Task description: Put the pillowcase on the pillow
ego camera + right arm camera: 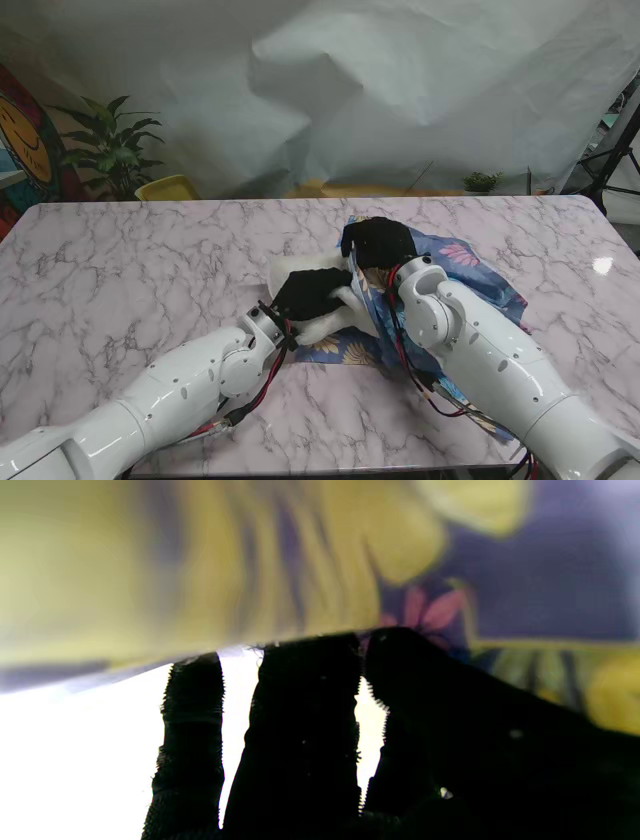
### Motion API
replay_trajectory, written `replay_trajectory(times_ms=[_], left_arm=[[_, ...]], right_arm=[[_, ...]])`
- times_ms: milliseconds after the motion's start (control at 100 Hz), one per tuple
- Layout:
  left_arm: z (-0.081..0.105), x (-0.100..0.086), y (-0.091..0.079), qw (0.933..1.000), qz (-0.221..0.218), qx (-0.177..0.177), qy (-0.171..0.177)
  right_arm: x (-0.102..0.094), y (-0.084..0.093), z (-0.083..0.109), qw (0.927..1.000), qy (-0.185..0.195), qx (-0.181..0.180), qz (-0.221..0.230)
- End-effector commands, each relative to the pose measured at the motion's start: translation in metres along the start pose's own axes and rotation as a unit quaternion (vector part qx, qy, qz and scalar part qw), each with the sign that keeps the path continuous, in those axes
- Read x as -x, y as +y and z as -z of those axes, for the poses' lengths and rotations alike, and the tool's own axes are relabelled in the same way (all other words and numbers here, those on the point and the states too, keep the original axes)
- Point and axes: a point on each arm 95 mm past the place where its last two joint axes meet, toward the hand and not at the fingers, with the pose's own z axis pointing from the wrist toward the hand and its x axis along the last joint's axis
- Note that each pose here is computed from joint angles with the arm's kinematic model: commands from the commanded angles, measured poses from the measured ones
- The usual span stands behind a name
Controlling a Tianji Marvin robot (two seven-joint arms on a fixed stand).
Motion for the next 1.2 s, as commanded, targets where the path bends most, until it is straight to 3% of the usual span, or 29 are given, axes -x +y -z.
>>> replay_trajectory(times_ms=[0,160,270,470,660,800,990,1090,1190], left_arm=[[-0.014,-0.011,-0.002,0.9999,0.008,-0.004,0.012],[-0.018,-0.011,0.001,0.9999,0.008,0.009,0.003],[-0.02,-0.011,0.002,0.9998,0.013,0.006,-0.011],[-0.02,-0.009,0.002,0.998,0.031,-0.004,-0.055],[-0.016,-0.004,0.004,0.9956,0.044,-0.006,-0.082],[-0.015,-0.002,0.006,0.9939,0.054,-0.012,-0.095],[-0.015,-0.001,0.007,0.9894,0.078,-0.025,-0.12],[-0.015,-0.002,0.008,0.9868,0.085,-0.027,-0.135],[-0.016,-0.004,0.009,0.9831,0.089,-0.02,-0.159]], right_arm=[[-0.022,-0.001,-0.004,0.9996,0.023,0.009,-0.014],[-0.039,0.0,-0.001,0.9967,0.035,0.023,-0.07],[-0.042,0.002,0.003,0.9968,0.031,0.001,-0.074],[-0.027,0.009,0.015,0.9972,0.008,-0.071,0.021],[-0.027,0.035,0.038,0.9896,0.0,-0.095,0.108],[-0.031,0.056,0.059,0.9828,-0.025,-0.077,0.166],[-0.034,0.062,0.091,0.9685,-0.103,0.006,0.227],[-0.037,0.057,0.106,0.9633,-0.142,0.044,0.224],[-0.041,0.049,0.119,0.9665,-0.175,0.019,0.186]])
